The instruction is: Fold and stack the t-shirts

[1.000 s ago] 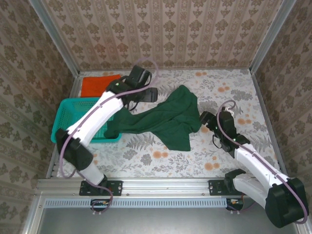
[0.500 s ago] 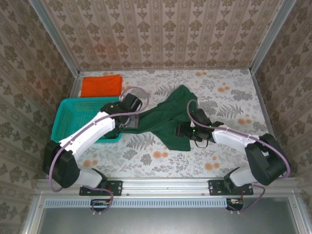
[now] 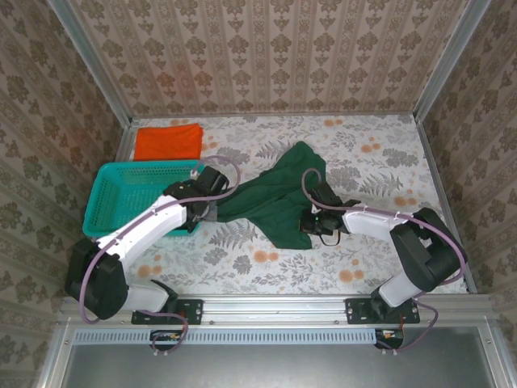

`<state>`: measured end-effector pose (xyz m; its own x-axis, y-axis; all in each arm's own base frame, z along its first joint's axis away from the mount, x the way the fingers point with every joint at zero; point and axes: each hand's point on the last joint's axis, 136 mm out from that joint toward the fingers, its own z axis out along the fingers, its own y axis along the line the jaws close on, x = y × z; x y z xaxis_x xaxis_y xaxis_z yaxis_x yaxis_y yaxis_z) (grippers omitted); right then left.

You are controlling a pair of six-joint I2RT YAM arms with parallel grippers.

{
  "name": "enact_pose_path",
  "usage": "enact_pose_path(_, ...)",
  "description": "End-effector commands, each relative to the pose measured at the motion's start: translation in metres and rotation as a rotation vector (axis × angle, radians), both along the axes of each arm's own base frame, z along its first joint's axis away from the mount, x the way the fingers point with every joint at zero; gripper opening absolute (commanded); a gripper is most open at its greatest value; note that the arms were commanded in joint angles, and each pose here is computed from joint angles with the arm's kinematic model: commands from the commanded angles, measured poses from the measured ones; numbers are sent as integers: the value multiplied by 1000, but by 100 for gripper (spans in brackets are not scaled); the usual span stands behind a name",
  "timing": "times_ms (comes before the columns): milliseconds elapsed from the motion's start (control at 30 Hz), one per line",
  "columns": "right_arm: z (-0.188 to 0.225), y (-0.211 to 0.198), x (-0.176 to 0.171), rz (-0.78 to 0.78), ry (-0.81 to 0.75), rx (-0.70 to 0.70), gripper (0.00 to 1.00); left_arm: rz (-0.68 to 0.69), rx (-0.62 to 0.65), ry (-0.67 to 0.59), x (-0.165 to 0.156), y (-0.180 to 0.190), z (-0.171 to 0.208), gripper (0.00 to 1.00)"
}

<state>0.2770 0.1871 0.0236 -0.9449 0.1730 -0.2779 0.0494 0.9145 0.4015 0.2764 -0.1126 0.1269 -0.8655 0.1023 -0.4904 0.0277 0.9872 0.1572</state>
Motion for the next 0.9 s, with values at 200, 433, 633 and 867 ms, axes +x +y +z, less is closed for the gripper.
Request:
enact_pose_path(200, 82, -10, 18, -68, -208, 121, 0, -48, 6, -181, 22, -16, 71, 0)
enact_pose_path(433, 156, -66, 28, -236, -352, 185, 0, -241, -109, -315, 48, -103, 149, 0)
enact_pose_path(633, 236, -132, 28, -445, -523, 197, 0, -304, -227, -304, 89, -166, 178, 4)
enact_pose_path(867, 285, -146, 9, -468, -603, 210, 0, -264, -286, -194, 128, -171, 158, 16)
